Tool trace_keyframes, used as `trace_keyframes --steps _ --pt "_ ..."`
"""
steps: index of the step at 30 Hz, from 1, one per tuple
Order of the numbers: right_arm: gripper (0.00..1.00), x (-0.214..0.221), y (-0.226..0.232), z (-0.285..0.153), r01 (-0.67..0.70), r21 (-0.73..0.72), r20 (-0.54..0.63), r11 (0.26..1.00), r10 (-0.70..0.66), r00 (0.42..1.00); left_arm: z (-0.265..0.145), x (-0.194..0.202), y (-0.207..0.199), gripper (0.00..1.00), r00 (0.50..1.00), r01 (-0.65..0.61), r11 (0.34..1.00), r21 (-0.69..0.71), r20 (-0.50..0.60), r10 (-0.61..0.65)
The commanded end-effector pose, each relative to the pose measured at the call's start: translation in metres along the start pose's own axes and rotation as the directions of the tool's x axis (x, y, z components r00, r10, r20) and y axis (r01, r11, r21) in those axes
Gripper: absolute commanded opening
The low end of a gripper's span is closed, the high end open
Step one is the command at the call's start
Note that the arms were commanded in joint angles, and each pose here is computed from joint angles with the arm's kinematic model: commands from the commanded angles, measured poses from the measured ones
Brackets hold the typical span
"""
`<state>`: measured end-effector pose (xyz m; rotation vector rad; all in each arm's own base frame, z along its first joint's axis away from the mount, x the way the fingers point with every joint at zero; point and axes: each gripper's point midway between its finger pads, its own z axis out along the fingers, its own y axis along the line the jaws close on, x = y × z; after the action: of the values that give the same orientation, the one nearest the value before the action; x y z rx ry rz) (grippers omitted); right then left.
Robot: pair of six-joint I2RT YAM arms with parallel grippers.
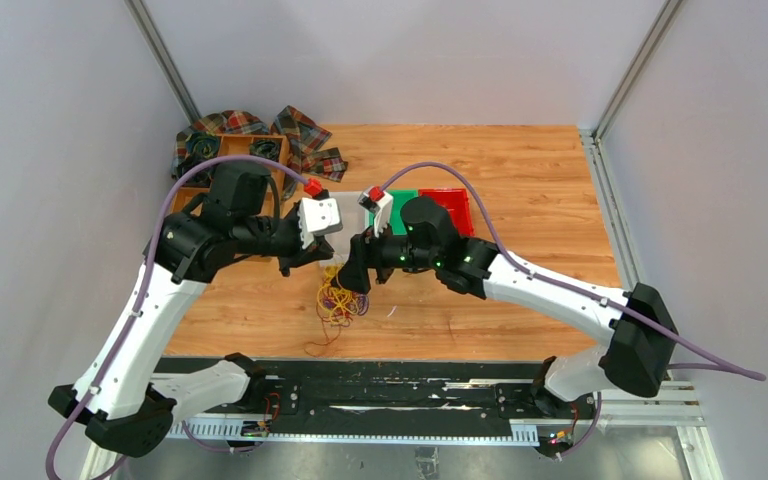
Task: Untangle the cables
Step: Untie the cable.
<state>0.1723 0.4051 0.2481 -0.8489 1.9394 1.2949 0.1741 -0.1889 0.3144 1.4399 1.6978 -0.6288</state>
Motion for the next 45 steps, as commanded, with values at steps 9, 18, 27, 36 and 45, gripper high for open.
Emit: trace_keyframes --steps 9,18,27,36,45 --pt "0.71 -0.033 -0.008 0.028 0.060 0.067 0.113 0.996 -0.068 0.991 -0.015 -0.040 -0.017 0.01 0.991 -0.008 0.998 0.062 0.131 0.000" --pt "0.71 -0.056 -0.009 0.033 0.081 0.075 0.221 0.994 -0.096 0.970 -0.027 -0.066 -0.032 0.00 0.976 -0.008 0.991 0.131 0.216 -0.021" --pt "0.71 -0.011 -0.044 0.049 -0.077 0.067 0.209 0.995 0.062 0.976 -0.054 -0.101 -0.035 0.01 0.952 -0.058 0.993 0.099 0.304 0.025" --pt "0.70 0.030 -0.069 0.050 -0.190 0.098 0.155 0.977 0.174 0.972 -0.091 -0.143 -0.032 0.00 0.908 -0.150 0.989 -0.015 0.393 0.144" --pt "0.68 0.063 -0.087 0.045 -0.226 0.169 0.076 0.959 0.216 0.973 -0.126 -0.177 -0.002 0.01 0.866 -0.225 0.942 -0.251 0.393 0.311"
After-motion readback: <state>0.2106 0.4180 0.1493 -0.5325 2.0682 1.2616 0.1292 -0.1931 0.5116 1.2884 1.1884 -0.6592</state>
